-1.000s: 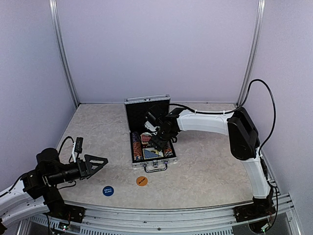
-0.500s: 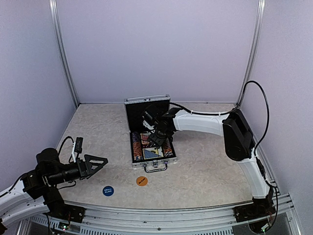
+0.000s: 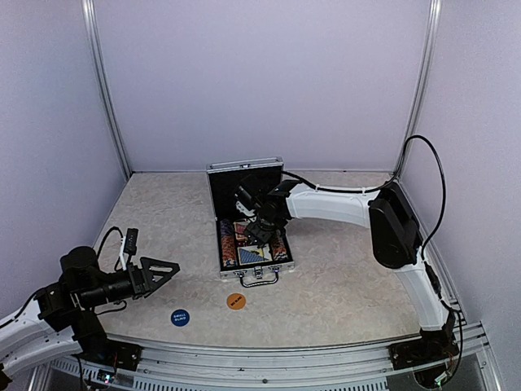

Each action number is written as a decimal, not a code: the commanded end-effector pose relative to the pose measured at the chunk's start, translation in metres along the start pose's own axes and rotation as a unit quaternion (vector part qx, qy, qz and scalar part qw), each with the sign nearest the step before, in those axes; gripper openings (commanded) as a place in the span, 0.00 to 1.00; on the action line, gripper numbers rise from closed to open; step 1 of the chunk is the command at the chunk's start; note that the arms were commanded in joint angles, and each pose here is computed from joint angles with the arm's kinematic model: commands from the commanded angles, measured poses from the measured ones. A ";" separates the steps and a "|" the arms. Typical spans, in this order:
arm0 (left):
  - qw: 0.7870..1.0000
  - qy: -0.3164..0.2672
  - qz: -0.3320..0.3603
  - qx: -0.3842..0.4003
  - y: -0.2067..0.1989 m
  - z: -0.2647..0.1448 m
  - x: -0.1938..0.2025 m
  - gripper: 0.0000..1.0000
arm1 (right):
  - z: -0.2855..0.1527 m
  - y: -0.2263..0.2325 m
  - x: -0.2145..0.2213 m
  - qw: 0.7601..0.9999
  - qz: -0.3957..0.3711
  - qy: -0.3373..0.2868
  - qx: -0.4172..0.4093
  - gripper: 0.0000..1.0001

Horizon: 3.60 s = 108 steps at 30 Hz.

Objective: Pack up texas hold em set

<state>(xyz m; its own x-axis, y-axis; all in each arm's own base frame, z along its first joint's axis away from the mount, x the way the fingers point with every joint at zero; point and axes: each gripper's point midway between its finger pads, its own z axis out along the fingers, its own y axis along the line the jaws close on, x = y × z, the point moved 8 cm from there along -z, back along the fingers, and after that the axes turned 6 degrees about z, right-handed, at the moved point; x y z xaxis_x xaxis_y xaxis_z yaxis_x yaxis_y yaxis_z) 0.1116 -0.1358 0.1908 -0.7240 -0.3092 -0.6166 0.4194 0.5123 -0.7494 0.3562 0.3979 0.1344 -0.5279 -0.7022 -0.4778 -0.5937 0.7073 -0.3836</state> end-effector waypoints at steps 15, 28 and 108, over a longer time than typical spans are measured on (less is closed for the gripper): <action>1.000 0.013 -0.015 -0.004 -0.012 -0.004 -0.003 0.99 | -0.085 0.009 0.010 0.998 -0.051 -0.024 -0.004 1.00; 0.988 0.085 -0.018 -0.126 -0.014 -0.002 0.009 0.99 | -0.049 0.008 0.001 0.999 -0.037 -0.024 -0.024 0.99; 0.972 0.051 0.136 -0.185 -0.072 -0.041 -0.041 0.99 | -0.061 0.177 0.081 0.947 -0.137 0.162 -0.243 0.69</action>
<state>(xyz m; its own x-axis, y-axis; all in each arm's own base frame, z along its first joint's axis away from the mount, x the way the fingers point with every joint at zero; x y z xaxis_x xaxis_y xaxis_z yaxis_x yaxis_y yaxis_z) 0.0887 -0.1269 0.2787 -0.6871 -0.0434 -0.7253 0.3749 0.8339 -0.4051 0.1803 0.4625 0.0990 -0.4330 -0.8809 -0.1914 -0.8998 0.4351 0.0329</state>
